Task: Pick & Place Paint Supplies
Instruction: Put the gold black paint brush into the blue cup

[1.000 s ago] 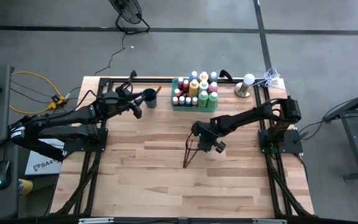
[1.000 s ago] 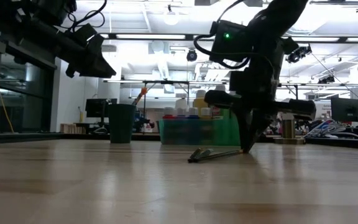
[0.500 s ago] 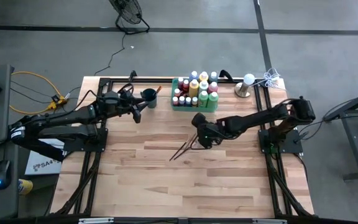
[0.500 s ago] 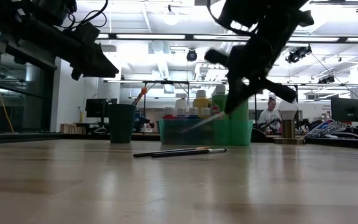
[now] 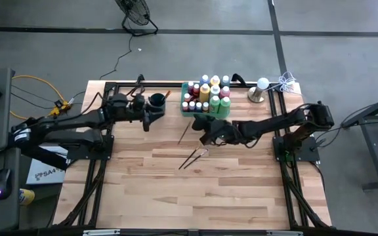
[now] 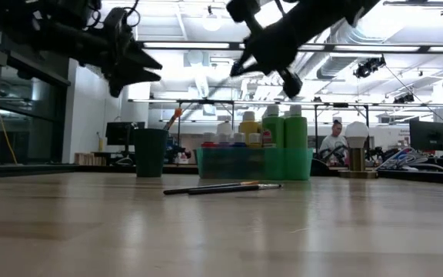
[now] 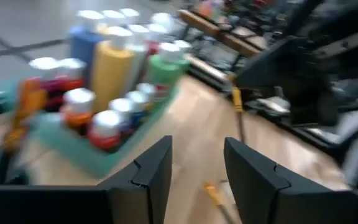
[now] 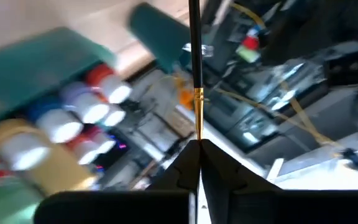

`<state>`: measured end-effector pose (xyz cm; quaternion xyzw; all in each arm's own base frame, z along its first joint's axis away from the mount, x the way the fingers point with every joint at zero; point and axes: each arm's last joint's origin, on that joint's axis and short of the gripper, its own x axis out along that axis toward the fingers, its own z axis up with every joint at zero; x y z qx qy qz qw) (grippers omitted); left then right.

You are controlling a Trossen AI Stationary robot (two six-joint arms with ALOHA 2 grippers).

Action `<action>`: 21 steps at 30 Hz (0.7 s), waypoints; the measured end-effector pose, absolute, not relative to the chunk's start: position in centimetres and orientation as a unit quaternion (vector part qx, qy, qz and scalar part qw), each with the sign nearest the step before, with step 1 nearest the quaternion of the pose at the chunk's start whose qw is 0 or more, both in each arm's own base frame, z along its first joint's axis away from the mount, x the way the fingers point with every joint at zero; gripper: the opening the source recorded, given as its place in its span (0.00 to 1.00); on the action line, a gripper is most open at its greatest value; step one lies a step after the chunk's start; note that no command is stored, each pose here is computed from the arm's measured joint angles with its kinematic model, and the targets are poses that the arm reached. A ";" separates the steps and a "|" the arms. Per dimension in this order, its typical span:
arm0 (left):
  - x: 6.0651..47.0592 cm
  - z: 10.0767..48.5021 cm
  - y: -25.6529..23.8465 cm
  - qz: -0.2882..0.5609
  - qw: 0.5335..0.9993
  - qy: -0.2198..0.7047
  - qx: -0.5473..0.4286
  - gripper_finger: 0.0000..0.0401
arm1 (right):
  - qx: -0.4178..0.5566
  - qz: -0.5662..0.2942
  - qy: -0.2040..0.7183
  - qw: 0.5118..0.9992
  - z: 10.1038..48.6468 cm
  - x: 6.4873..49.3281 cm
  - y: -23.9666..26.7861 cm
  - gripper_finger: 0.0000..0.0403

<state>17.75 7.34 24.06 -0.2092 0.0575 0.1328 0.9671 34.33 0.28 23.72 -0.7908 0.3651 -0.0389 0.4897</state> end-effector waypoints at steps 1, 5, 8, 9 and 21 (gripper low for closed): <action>18.1 24.3 7.4 0.115 0.969 0.057 -0.209 0.37 | -0.798 -0.042 0.355 0.485 24.0 34.4 0.1 0.01; 19.9 25.3 7.7 0.044 0.974 0.064 -0.214 0.46 | -0.814 -0.036 0.323 0.482 24.4 34.7 -0.2 0.01; 21.2 26.1 8.1 0.015 0.974 0.068 -0.216 0.56 | -0.824 -0.030 0.316 0.470 24.5 34.8 -0.5 0.01; 21.7 26.3 8.3 0.012 0.973 0.071 -0.218 0.58 | -0.826 -0.030 0.312 0.469 24.6 34.8 -0.5 0.01; 26.5 26.3 10.3 -0.005 0.959 0.107 -0.263 0.67 | -0.840 -0.043 0.273 0.468 25.3 35.1 -0.7 0.01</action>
